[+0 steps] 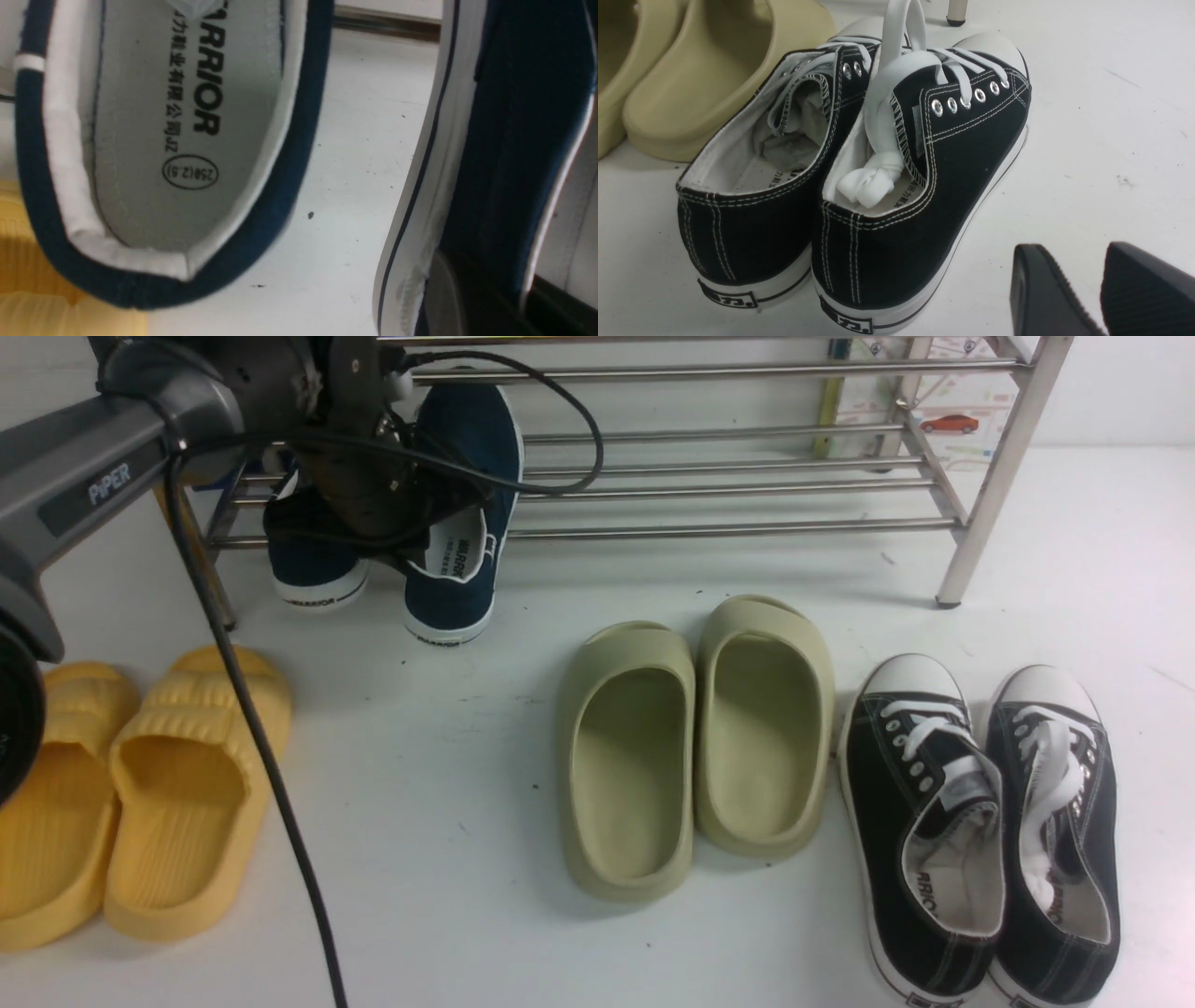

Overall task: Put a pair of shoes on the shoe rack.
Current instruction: Use the left arm to put a shoe into the shoe rack

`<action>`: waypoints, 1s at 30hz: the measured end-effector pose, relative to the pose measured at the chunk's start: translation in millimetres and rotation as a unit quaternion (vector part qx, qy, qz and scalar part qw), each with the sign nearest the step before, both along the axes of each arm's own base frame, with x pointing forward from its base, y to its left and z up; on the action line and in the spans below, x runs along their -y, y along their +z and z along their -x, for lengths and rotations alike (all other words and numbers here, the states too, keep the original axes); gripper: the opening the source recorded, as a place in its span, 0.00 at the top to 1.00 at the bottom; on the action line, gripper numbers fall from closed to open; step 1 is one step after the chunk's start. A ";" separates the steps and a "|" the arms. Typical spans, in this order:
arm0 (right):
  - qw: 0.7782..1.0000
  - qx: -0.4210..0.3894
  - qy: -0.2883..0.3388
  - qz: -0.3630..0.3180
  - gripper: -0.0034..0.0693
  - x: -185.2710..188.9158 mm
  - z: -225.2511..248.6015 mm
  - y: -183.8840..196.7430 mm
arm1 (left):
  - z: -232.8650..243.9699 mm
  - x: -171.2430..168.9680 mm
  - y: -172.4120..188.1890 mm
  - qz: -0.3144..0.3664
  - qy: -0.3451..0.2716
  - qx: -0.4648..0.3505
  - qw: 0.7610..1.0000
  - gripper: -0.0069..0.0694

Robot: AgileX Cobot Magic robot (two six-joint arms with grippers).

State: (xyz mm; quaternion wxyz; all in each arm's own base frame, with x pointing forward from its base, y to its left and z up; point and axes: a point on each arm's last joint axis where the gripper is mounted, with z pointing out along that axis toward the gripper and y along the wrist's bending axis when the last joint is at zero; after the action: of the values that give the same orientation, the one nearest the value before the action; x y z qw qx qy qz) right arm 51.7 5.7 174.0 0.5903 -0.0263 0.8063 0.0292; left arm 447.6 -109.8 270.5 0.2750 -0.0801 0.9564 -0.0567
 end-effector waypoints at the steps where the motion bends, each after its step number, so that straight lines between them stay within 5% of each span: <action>1: 1.000 0.000 0.000 0.000 0.62 0.0 0.0 0.0 | -1.6 0.1 -3.9 -0.001 0.002 -0.002 1.000 0.91; 22: 1.000 0.000 0.000 0.000 0.62 0.0 0.0 0.0 | -12.5 -2.8 -3.6 0.003 0.044 0.048 0.998 0.91; 30: 1.000 0.000 0.000 0.000 0.62 0.0 0.0 0.0 | -15.6 -2.1 1.2 0.008 0.042 0.069 0.997 0.76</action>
State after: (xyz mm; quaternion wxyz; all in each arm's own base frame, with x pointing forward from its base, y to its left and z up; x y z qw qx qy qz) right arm 51.7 5.7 174.0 0.5903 -0.0263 0.8063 0.0292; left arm 463.2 -107.7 271.6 0.3420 -0.1179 0.9305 -0.0577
